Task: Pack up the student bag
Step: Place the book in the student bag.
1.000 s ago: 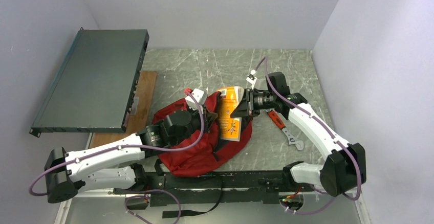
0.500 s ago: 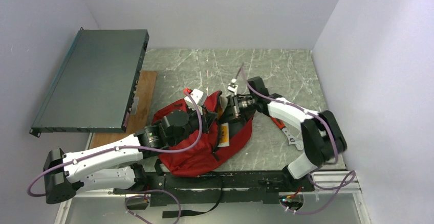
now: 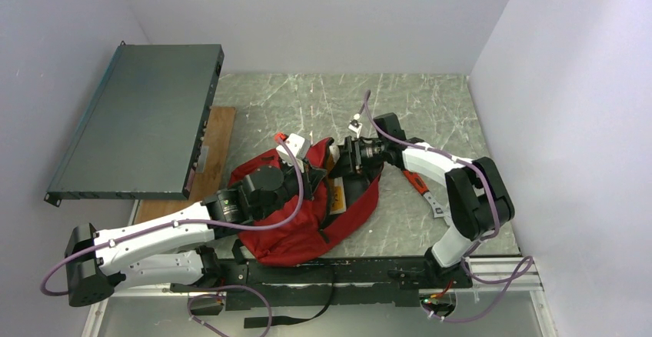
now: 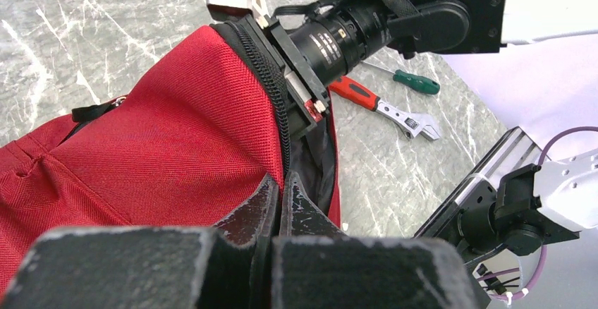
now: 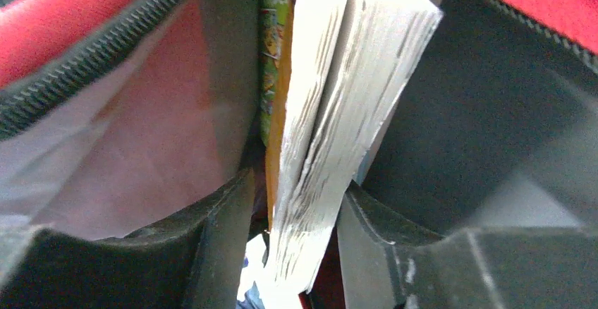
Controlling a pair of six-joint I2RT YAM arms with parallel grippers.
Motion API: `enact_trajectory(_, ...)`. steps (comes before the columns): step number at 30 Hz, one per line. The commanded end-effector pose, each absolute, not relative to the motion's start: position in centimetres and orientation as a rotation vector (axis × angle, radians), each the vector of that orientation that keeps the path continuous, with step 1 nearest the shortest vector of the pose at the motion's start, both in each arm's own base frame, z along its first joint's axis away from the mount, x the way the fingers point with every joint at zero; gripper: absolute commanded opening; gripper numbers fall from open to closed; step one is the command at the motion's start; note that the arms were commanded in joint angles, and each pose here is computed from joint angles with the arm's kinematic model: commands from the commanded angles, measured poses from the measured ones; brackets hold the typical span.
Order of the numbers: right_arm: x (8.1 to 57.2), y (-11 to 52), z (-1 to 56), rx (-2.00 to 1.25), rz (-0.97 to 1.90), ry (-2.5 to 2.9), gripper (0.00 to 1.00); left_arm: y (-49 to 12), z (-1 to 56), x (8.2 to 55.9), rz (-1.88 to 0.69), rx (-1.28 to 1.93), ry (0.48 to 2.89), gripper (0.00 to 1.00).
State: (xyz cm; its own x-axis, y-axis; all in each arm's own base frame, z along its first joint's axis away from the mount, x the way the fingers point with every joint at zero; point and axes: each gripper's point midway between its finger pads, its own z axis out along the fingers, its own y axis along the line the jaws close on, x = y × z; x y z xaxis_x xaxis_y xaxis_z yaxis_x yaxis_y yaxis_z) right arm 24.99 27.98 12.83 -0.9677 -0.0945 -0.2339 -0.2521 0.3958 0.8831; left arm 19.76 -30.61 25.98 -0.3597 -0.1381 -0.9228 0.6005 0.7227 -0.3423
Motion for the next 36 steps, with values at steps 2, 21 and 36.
enact_trajectory(2,25.8,27.6,13.7,-0.34,1.516,2.404,0.44,-31.1,29.8,19.4,-0.91,0.314,1.673,0.0)
enact_trajectory(21,26.4,28.0,14.4,-0.477,1.628,2.373,0.46,-31.0,29.8,19.3,-0.9,0.326,1.68,0.0)
enact_trajectory(36,25.7,32.8,14.6,-0.523,1.679,2.347,0.27,-30.9,30.0,19.0,-0.92,0.327,1.681,0.0)
